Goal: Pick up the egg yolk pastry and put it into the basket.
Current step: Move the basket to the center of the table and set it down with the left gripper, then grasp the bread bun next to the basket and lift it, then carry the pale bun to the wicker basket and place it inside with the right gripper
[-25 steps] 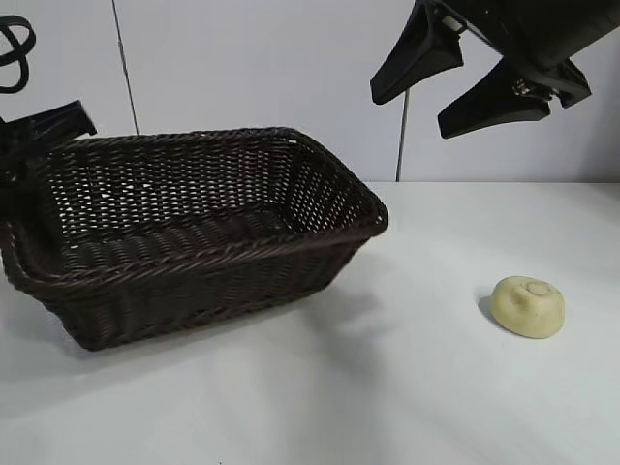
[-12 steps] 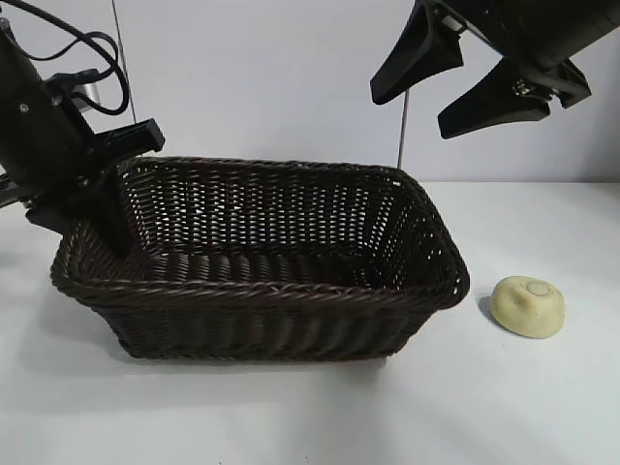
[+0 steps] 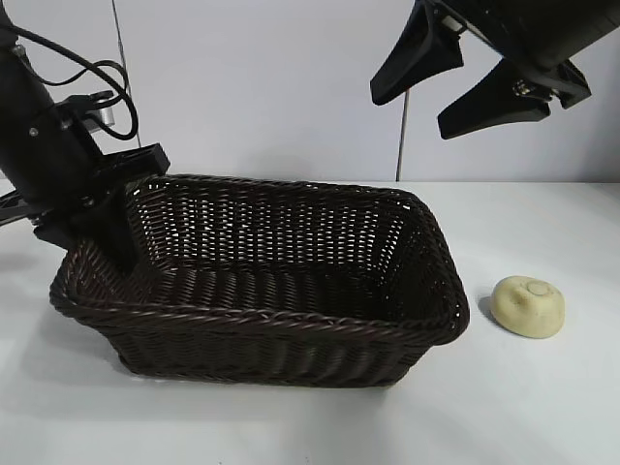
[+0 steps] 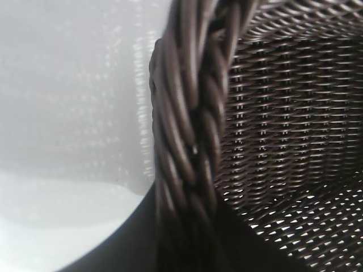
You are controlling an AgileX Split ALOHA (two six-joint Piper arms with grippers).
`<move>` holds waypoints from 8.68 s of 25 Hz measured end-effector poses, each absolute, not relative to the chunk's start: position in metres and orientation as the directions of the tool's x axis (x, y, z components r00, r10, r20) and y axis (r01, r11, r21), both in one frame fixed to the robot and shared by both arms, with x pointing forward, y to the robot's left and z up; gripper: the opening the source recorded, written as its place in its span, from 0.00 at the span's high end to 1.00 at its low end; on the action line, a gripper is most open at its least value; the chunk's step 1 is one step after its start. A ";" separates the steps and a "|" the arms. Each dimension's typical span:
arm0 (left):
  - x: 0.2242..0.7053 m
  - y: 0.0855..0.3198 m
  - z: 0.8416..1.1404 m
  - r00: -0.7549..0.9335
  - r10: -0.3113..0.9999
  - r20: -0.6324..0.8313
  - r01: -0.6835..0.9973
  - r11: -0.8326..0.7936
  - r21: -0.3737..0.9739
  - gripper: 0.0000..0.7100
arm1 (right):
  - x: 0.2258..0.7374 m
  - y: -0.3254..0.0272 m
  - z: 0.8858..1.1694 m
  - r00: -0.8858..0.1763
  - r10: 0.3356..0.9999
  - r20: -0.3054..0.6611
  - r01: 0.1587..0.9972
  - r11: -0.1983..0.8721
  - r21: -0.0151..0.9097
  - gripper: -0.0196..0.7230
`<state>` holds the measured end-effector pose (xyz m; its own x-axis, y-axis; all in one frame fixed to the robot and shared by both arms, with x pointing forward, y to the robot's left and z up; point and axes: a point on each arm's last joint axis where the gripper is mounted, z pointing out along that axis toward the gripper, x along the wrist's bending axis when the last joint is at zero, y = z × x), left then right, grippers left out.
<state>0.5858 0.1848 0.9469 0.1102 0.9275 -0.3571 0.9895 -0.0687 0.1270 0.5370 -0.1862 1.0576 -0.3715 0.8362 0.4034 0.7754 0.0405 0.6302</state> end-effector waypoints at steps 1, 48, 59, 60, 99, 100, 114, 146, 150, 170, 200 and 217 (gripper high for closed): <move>0.586 0.185 0.947 0.110 0.928 -0.357 0.989 -0.068 0.129 0.86 | 0.537 -0.186 1.058 -0.372 0.836 0.403 0.775 0.040 0.630 0.25; 0.563 0.302 1.020 0.012 0.999 -0.042 0.988 -0.005 0.157 0.24 | 0.533 -0.185 1.056 -0.385 0.825 0.414 0.794 0.067 0.604 0.25; 0.496 0.300 1.109 0.037 0.998 -0.043 0.952 -0.022 0.306 0.24 | 0.530 -0.184 1.055 -0.396 0.814 0.425 0.810 0.091 0.579 0.25; 0.484 0.300 1.122 0.040 0.998 -0.040 0.935 -0.023 0.354 0.24 | 0.529 -0.184 1.054 -0.397 0.813 0.426 0.812 0.094 0.576 0.25; 0.254 0.297 1.043 0.046 0.999 -0.011 0.632 -0.020 0.774 0.24 | 0.526 -0.185 1.055 -0.331 0.827 0.454 0.863 0.070 0.501 0.25; 0.249 0.297 1.044 0.047 0.999 -0.009 0.603 -0.021 0.797 0.24 | 0.527 -0.185 1.057 -0.335 0.830 0.446 0.860 0.075 0.505 0.25; 0.231 0.296 1.043 0.049 0.999 -0.004 0.512 -0.022 0.858 0.24 | 0.546 -0.239 1.063 -0.116 0.957 0.265 0.895 -0.015 0.447 0.25; 0.231 0.296 1.043 0.049 0.999 -0.004 0.512 -0.022 0.858 0.24 | 0.601 -0.279 0.910 0.064 0.983 0.173 0.990 -0.084 0.111 0.51; 0.231 0.296 1.043 0.049 0.999 -0.004 0.512 -0.022 0.858 0.24 | 0.601 -0.279 0.910 0.061 0.984 0.170 0.990 -0.081 0.114 0.82; 0.231 0.296 1.043 0.049 0.999 -0.004 0.512 -0.022 0.858 0.24 | 0.557 -0.275 1.055 -0.007 0.972 0.235 0.900 -0.096 0.426 0.88; 0.231 0.296 1.043 0.049 0.999 -0.004 0.512 -0.022 0.858 0.24 | 0.513 -0.099 1.073 -0.467 0.820 0.331 0.749 0.167 0.641 0.88; 0.231 0.296 1.043 0.049 0.999 -0.004 0.512 -0.022 0.858 0.24 | 0.556 -0.074 0.973 -0.332 0.874 0.356 0.850 0.114 0.514 0.88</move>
